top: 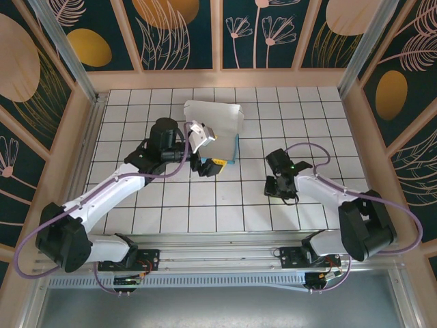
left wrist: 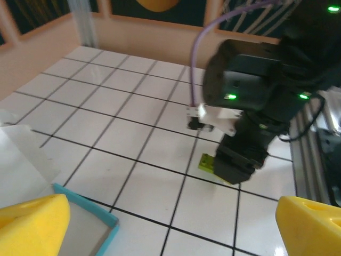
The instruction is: Fold the paper box
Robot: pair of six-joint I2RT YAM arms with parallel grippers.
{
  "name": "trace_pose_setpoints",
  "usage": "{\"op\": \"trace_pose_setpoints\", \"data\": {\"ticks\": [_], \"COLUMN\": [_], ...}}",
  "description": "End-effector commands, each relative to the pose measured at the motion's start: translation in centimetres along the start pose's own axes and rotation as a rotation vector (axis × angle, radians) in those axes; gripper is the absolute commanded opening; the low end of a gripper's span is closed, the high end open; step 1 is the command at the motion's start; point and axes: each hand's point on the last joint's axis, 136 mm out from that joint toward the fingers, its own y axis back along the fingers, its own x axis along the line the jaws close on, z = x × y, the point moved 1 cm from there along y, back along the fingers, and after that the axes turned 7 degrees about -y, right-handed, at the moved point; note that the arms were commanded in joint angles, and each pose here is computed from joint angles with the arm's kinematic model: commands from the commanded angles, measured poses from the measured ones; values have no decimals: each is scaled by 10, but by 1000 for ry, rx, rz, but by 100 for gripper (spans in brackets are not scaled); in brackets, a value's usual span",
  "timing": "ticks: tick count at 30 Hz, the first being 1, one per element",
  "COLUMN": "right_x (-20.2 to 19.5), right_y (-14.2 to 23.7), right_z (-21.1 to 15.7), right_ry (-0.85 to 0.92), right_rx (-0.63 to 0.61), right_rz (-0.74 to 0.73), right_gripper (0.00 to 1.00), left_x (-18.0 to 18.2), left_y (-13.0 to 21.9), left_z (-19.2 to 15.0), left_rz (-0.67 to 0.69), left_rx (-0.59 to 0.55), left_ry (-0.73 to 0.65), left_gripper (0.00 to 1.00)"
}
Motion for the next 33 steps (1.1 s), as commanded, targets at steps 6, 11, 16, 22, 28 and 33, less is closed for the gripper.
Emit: {"op": "trace_pose_setpoints", "data": {"ticks": [6,11,16,22,28,33], "right_x": [56,123,180,213,225,246], "right_y": [72,92,74,10,-49,-64], "right_z": [61,76,81,111,137,150], "right_ry": [250,598,1044,1322,1416,1412], "right_rx": [-269,-333,-336,-192,-136,-155], "right_rz": [85,99,78,-31,-69,-58], "right_gripper": [35,35,35,36,27,32], "left_x": [76,106,94,49,31,35], "left_y": [54,113,143,156,155,146], "left_z": [8,8,0,-7,-18,-21], "left_rz": [450,728,826,719,639,624], "left_rx": [24,-41,-8,3,70,65], "left_ry": [221,286,187,-33,-97,-73], "left_gripper": [99,99,99,99,99,99]}}
